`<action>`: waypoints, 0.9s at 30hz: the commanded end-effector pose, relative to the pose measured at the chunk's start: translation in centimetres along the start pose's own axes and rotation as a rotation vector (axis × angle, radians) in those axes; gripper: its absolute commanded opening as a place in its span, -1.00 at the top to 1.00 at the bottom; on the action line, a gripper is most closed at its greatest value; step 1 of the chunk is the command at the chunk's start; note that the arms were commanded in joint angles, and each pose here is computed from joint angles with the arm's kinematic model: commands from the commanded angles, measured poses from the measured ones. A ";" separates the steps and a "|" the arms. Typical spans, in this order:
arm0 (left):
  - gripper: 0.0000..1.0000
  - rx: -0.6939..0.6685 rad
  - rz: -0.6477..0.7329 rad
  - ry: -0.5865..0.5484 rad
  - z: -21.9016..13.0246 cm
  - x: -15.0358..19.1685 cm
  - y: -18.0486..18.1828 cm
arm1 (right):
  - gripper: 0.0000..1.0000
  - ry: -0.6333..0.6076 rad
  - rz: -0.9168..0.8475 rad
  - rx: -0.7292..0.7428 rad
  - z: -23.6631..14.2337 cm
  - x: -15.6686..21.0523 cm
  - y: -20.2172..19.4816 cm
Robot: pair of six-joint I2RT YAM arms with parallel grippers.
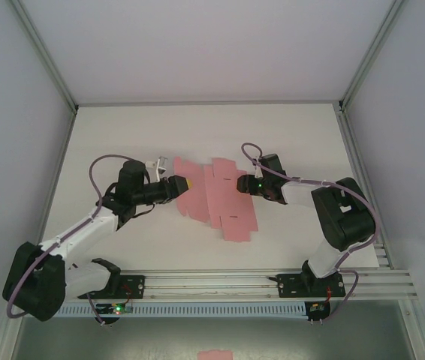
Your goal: Assemble paper box
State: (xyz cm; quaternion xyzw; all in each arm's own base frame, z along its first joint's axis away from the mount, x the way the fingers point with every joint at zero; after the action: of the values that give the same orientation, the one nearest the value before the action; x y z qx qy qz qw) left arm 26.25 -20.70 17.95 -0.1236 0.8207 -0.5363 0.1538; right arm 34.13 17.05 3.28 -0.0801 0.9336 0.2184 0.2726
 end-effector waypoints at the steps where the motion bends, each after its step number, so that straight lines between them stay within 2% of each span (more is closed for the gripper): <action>1: 0.26 -0.065 0.012 -0.001 0.1 -0.1 0.0 | -0.05 0.202 0.024 -0.135 2.4 6.3 1.6; 4: 0.43 -0.169 0.039 -0.017 -0.4 -0.1 1.0 | -0.08 0.195 0.016 -0.112 2.0 6.2 1.1; 5: 0.62 -0.198 0.041 -0.024 -0.6 -0.2 1.3 | -0.09 0.188 0.019 -0.107 1.8 6.1 1.0; 6: 0.91 -0.227 0.047 -0.031 -0.8 -0.2 1.7 | -0.11 0.179 0.017 -0.112 1.5 5.9 1.0; 7: 1.00 -0.245 0.061 -0.029 -0.8 -0.2 2.0 | -0.15 0.163 0.015 -0.115 1.1 5.4 1.0; 10: 1.00 -0.225 0.163 -0.019 -0.9 -0.1 1.7 | -0.33 0.095 0.000 -0.155 -0.8 3.9 1.0; 14: 1.00 0.033 0.349 0.001 -1.2 0.6 -3.3 | -0.44 -0.086 0.018 -0.384 -6.0 0.5 2.2; 16: 1.00 0.131 0.443 -0.035 -2.3 0.8 -5.9 | -0.56 -0.203 0.027 -0.498 -9.4 -1.5 3.2; 19: 1.00 0.208 0.558 -0.079 -4.1 1.2 -8.8 | -0.91 -0.301 -0.056 -0.585 -13.4 -2.7 5.3; 24: 1.00 0.335 0.720 -0.125 -7.9 3.3 -12.9 | -0.97 -0.410 -0.147 -0.644 -18.4 -3.3 6.7; 27: 1.00 0.369 0.775 -0.156 -9.7 4.4 -14.1 | -0.96 -0.496 -0.225 -0.648 -21.2 -3.2 7.3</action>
State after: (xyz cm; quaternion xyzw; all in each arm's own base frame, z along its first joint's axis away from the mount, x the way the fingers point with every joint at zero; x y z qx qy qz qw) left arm 20.90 -19.70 30.37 0.1203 0.7313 -0.5575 0.3740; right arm 26.89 14.05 22.39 -0.1717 0.7374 0.4633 0.4606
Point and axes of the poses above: each hand's point on the last joint's axis, 136 mm out from that joint toward the fingers, its own z axis out along the fingers, its own y axis along the line the jaws close on, x = y × z, the point moved 2 cm from there along -z, back along the fingers, and after that the axes turned 11 degrees about -z, right-handed, at the moved point
